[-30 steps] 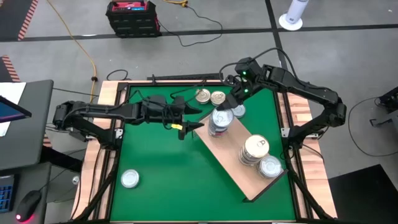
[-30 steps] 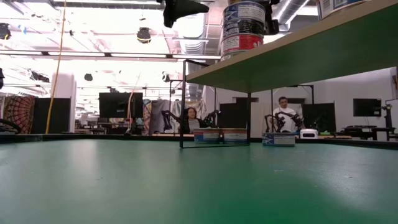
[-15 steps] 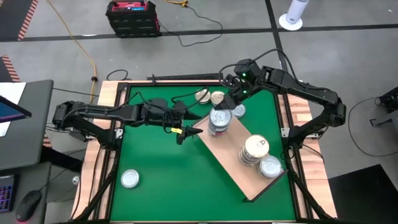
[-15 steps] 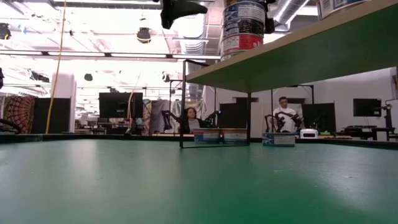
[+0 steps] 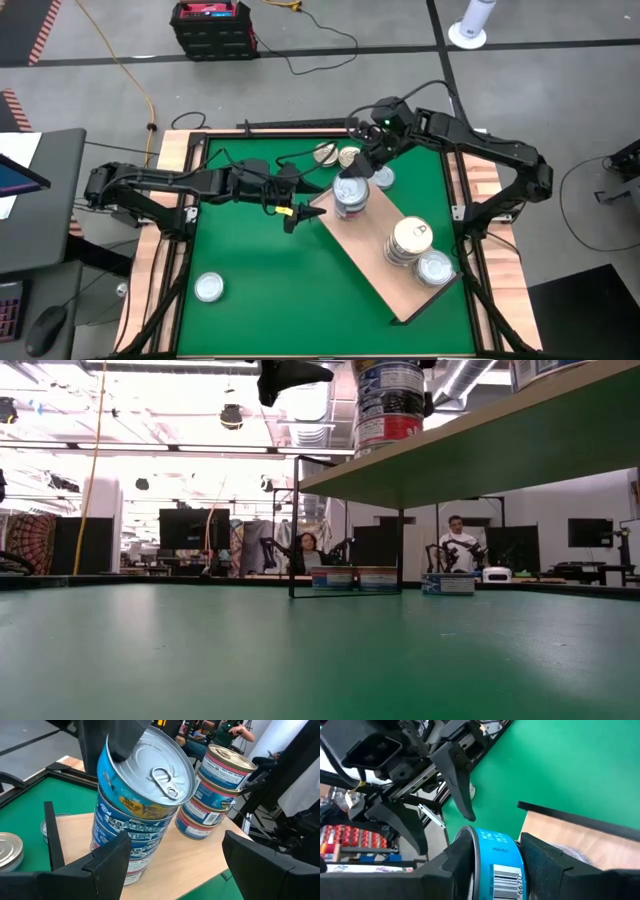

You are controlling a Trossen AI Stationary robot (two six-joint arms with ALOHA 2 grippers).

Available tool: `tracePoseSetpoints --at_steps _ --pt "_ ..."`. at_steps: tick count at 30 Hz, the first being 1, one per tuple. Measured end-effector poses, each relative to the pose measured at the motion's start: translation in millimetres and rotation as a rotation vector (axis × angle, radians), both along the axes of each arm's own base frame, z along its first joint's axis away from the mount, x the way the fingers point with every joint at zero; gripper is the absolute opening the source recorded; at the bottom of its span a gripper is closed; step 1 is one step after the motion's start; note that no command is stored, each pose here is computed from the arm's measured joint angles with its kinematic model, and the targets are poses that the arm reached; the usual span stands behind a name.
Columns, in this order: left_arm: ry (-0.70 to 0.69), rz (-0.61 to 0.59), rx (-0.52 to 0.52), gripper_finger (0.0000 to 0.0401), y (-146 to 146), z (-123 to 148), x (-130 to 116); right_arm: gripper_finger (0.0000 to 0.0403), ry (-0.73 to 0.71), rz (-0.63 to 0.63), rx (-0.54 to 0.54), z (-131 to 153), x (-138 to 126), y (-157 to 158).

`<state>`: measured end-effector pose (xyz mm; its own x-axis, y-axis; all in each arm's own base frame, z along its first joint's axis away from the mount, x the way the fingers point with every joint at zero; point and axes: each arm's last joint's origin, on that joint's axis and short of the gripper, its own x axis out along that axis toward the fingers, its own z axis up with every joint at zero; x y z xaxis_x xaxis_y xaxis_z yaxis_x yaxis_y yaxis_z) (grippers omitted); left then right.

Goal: Stack canned seafood by type on shelf
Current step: Stack the light blue tuna can on top of the blue tuna can on the shelf, then stack the blue and pink tuna can on top of the other blue and pink tuna cans on the shelf

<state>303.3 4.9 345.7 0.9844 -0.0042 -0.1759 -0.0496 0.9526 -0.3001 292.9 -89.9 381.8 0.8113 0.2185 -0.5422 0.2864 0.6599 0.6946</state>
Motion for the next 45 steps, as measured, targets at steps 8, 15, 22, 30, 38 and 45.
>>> tracePoseSetpoints --at_steps 8,15,22,30,38,45 --pt "0.006 -0.017 -0.024 0.0302 -1 -1 0 0.0199 0.031 0.028 0.026 -7 -1 -7" --pt "0.011 -0.017 -0.018 0.0302 0 -1 0 0.0233 0.031 0.049 0.001 -8 -1 -7" --pt "0.021 -0.011 -0.023 0.0302 1 1 -5 0.0255 -0.011 0.022 -0.024 6 -6 -16" --pt "0.145 0.084 -0.129 0.0302 20 -4 -20 0.0256 -0.060 -0.058 -0.102 30 -30 -42" --pt "0.244 0.213 -0.211 0.0302 83 -27 -18 0.0256 0.060 -0.122 -0.199 16 -52 -62" --pt "0.328 0.358 -0.394 0.0302 159 -70 -18 0.0255 0.113 -0.188 -0.415 28 -74 -55"
